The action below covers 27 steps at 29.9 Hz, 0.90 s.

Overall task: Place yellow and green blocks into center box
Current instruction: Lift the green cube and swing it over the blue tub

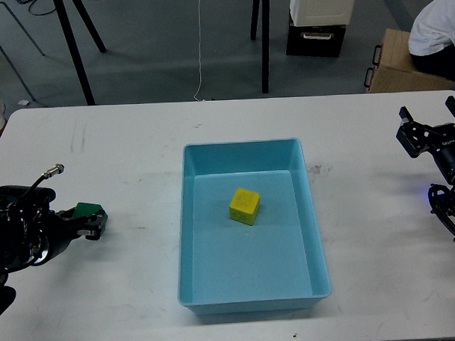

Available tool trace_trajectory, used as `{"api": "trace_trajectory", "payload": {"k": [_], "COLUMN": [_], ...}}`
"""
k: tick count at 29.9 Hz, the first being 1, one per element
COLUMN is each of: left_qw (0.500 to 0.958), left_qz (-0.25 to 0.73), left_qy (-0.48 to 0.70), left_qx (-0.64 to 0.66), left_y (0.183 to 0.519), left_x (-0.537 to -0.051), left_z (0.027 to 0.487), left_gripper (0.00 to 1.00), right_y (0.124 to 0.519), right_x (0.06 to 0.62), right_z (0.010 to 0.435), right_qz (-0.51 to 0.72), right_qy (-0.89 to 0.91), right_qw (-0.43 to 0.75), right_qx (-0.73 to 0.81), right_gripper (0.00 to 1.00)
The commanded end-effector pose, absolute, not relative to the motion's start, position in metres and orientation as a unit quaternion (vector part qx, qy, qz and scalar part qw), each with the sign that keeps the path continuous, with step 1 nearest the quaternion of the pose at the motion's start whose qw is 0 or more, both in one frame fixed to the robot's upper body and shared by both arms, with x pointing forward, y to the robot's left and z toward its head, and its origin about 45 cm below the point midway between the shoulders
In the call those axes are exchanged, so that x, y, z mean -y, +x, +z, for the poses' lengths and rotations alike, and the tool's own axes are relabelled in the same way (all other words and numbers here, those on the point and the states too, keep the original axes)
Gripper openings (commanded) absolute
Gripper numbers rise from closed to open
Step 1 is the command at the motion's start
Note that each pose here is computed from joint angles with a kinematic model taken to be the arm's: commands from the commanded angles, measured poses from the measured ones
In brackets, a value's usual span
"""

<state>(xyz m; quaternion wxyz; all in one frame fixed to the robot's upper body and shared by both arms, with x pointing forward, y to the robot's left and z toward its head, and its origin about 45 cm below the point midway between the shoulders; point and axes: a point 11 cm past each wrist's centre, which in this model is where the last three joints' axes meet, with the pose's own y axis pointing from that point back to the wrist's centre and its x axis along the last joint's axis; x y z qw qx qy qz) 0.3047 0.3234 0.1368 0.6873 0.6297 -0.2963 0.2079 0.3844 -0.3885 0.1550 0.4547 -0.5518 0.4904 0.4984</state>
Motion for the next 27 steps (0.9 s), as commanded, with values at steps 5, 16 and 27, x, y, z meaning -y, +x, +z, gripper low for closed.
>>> {"api": "trace_trajectory", "payload": {"k": [5,16,27], "left_qw": [0.708,0.761,0.792], "left_qz": [0.275,0.332,0.353], "left_qy": [0.597,0.473,0.419], "left_qx": [0.259,0.295,0.268], "left_y": [0.318,0.344,0.361], "left_x": [-0.351,-0.313,-0.243], "left_z": [0.177,0.281,0.286], "left_gripper": [0.42,0.42,0.42], "right_y": [0.385,0.385,0.384], "right_x": [0.387,0.389,0.397], "right_z": [0.157,0.158,0.161], "right_qz": [0.498,0.496,0.49], "right_qy": [-0.555,-0.556,-0.558], "right_qw": [0.455,0.453,0.451], "right_qx": [-0.487,-0.489,-0.496], "right_gripper": [0.99,0.99,0.99]}}
